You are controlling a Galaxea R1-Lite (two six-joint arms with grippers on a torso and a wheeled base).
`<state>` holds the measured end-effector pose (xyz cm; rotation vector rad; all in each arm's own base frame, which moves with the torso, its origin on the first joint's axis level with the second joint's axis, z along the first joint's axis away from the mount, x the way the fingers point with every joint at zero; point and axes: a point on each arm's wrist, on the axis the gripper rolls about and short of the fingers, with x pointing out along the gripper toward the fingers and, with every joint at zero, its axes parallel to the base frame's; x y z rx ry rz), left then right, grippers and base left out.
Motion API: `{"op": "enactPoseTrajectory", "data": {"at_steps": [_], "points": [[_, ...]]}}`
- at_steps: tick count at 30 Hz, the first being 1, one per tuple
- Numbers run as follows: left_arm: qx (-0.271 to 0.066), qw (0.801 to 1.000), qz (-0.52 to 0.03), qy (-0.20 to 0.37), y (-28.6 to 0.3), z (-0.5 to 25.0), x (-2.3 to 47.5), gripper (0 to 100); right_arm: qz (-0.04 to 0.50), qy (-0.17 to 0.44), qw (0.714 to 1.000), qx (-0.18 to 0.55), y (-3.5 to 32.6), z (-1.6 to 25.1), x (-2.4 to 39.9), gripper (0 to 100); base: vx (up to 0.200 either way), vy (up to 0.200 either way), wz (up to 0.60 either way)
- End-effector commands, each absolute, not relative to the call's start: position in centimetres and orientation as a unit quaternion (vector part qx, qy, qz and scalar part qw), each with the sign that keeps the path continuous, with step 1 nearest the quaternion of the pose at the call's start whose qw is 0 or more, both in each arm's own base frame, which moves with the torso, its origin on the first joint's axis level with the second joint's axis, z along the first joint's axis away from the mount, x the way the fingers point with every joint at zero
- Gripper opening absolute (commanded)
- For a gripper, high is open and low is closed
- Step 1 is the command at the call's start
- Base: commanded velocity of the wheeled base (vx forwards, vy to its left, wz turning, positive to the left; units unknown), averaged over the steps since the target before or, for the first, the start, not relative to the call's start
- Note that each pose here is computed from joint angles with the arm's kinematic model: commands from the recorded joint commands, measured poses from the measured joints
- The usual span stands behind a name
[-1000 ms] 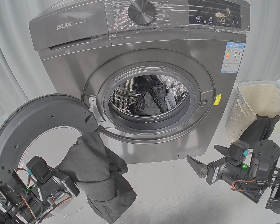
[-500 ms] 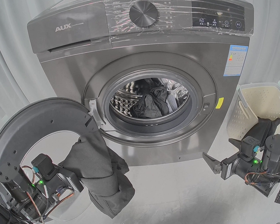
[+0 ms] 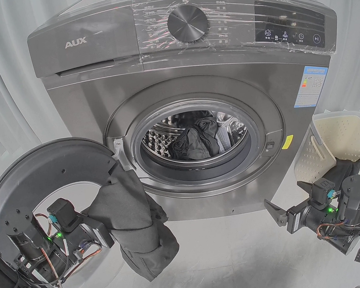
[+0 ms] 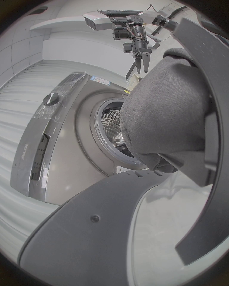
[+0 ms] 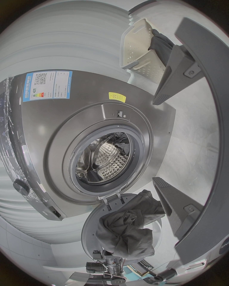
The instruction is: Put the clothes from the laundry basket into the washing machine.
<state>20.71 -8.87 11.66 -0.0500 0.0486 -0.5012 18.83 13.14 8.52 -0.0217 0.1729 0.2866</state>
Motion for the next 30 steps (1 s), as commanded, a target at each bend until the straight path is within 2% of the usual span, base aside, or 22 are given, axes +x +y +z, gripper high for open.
{"op": "enactPoseTrajectory", "data": {"at_steps": [1, 5, 11, 26, 30], "points": [[-0.024, 0.968, -0.250, 0.030, -9.01, 11.39, 20.76, 0, 0.145, 0.088, 0.985, -0.013, 13.18, 8.43, 18.72, 100, 0.000, 0.000, 0.00], [-0.022, 0.968, -0.248, 0.031, -9.01, 11.34, 20.78, 0, 0.147, 0.090, 0.985, -0.014, 13.26, 8.37, 18.64, 100, 0.000, 0.000, 0.00], [-0.018, 0.969, -0.246, 0.033, -8.96, 11.24, 20.68, 0, 0.148, 0.090, 0.985, -0.014, 13.31, 8.37, 18.60, 100, 0.000, -0.200, 0.00], [-0.016, 0.965, -0.258, 0.036, -9.53, 11.08, 20.52, 0, 0.157, 0.091, 0.983, -0.016, 13.59, 8.32, 18.32, 100, 0.000, 0.000, 0.00], [-0.017, 0.965, -0.259, 0.037, -9.62, 11.02, 20.64, 0, 0.164, 0.091, 0.982, -0.017, 13.85, 8.31, 18.09, 100, 0.150, 0.000, 0.00]]}}
